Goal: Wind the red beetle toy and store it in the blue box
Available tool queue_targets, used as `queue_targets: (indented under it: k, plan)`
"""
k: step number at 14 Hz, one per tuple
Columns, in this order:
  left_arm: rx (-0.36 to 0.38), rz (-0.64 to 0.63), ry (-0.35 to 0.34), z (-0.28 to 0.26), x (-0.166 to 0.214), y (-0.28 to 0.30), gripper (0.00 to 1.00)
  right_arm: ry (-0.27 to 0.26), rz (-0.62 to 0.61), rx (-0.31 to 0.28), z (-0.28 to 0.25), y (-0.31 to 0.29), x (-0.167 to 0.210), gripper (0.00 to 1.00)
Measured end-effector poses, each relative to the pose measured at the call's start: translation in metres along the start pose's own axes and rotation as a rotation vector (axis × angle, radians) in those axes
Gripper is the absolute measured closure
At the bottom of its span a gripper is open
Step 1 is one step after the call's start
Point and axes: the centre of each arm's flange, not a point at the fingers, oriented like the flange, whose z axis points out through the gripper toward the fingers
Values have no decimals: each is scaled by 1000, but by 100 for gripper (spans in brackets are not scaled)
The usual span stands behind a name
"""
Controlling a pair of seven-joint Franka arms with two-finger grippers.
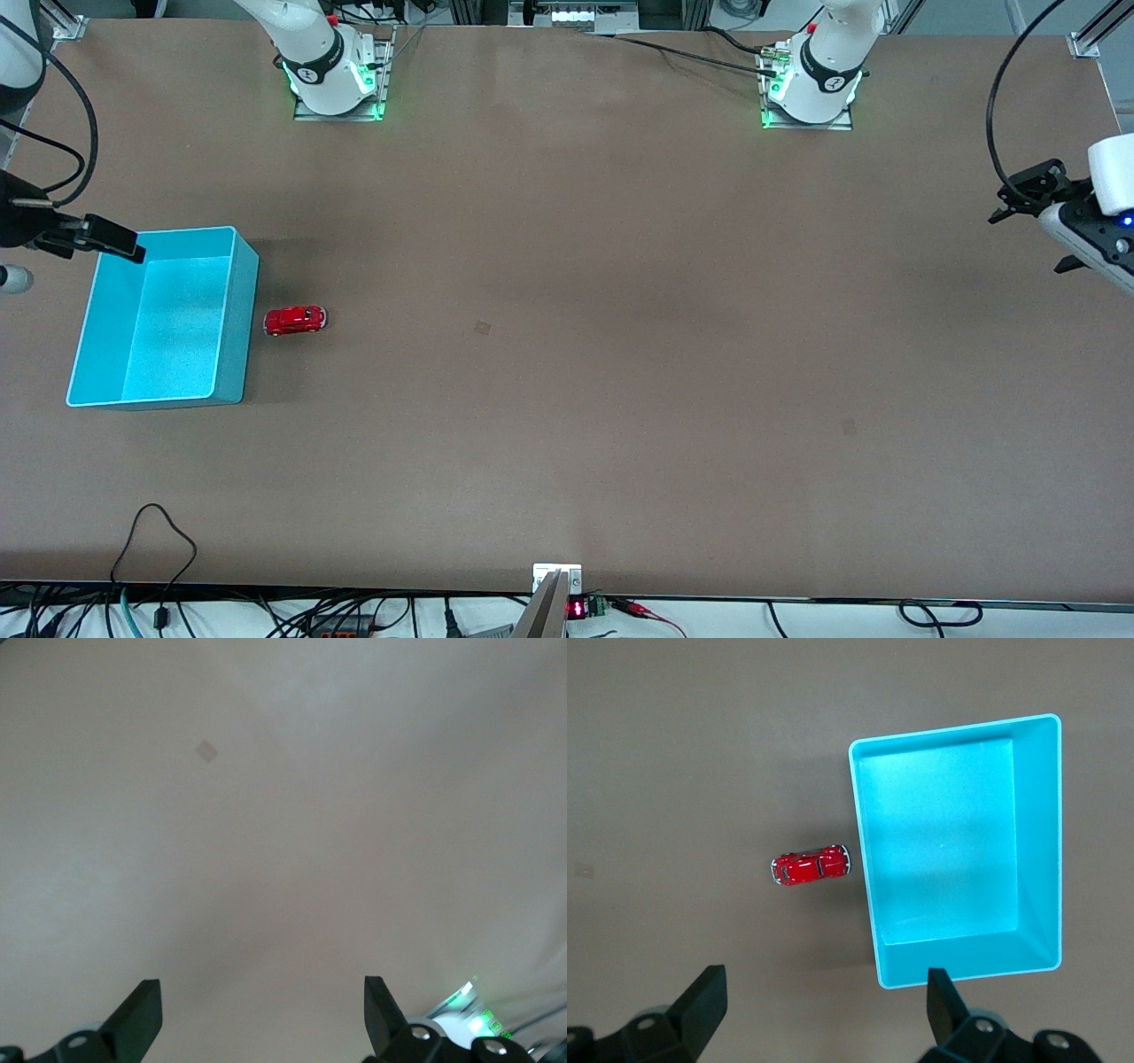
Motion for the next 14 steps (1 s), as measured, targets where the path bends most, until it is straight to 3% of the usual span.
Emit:
queue_targets:
  k: [4, 7, 11, 14]
  plan:
    - [54, -283, 70, -35, 11, 67, 0, -46, -16, -3, 28, -7, 13, 0]
    - [77, -534, 126, -22, 11, 95, 0, -69, -64, -7, 45, -23, 21, 0]
    - [73, -614, 151, -1, 10, 108, 0, -85, -138, 14, 83, -37, 39, 0]
    - [72, -662, 171, -11, -6, 99, 0, -59, -356, 25, 130, -39, 54, 0]
